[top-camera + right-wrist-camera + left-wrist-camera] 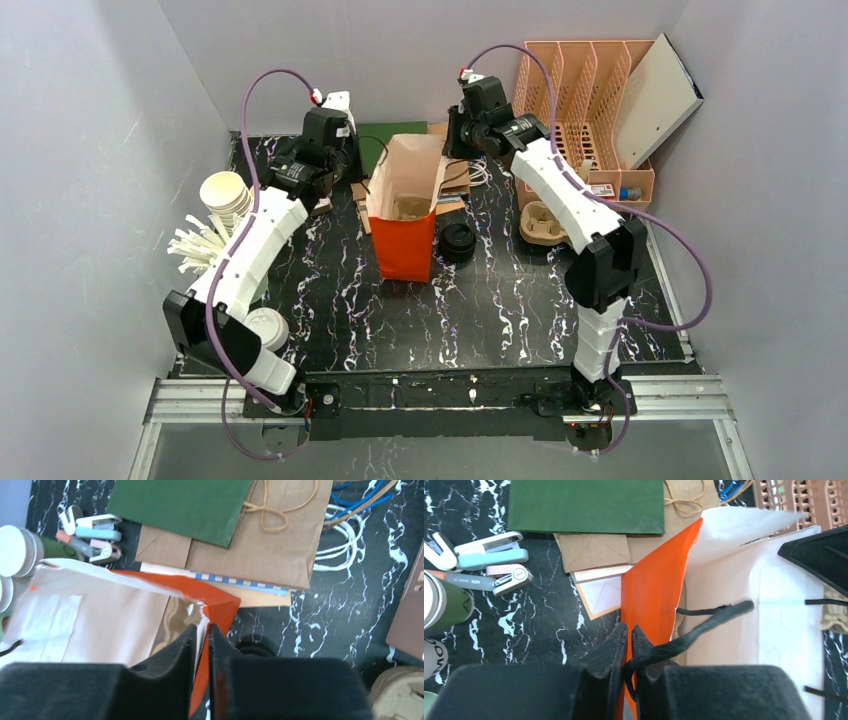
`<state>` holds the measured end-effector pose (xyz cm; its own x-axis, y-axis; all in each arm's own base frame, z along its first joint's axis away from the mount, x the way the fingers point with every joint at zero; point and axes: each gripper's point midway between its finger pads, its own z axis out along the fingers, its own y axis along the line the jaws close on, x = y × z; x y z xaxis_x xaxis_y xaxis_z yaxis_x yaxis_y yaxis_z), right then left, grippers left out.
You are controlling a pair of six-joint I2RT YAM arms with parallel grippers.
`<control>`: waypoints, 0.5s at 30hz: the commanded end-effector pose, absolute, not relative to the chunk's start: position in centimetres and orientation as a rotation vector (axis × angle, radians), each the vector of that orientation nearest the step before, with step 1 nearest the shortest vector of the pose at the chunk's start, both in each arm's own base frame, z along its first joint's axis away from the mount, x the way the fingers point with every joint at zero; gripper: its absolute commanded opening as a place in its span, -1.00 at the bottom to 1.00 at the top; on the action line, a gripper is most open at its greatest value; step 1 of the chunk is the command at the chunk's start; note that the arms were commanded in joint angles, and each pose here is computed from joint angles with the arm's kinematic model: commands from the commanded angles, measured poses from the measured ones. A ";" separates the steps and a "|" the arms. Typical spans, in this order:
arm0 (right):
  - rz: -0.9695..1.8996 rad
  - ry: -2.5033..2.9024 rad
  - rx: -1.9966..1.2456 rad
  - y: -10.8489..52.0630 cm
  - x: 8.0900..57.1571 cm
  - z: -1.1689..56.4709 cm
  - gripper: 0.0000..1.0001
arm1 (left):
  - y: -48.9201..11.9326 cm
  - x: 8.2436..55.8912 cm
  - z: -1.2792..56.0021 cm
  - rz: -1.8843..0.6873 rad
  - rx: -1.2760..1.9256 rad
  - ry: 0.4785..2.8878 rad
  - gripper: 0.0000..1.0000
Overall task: Pack the takeout coffee
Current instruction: Adjust the takeout bag at the center of the board.
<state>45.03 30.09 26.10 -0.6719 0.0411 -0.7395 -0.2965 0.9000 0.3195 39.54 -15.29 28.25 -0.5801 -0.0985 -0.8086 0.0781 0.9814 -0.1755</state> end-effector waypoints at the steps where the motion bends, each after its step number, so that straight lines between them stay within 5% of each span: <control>1: 0.639 2.133 -0.190 29.6 42.7 31.5 -0.43 | -16.0 37.8 30.7 -0.350 0.041 2.104 -0.79; 11: 0.632 2.109 -0.219 28.3 40.8 34.6 0.64 | -15.4 35.2 34.0 -0.396 0.045 2.071 0.26; 15: 0.643 2.060 -0.225 27.9 40.1 36.7 0.84 | -13.1 34.5 37.0 -0.282 0.026 2.029 0.47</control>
<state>41.44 28.62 31.11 -0.6335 0.0516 -0.7720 -0.3479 0.8722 0.3438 35.96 -15.76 32.40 -0.5426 -0.1136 -0.8323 0.1805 0.9519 -0.2476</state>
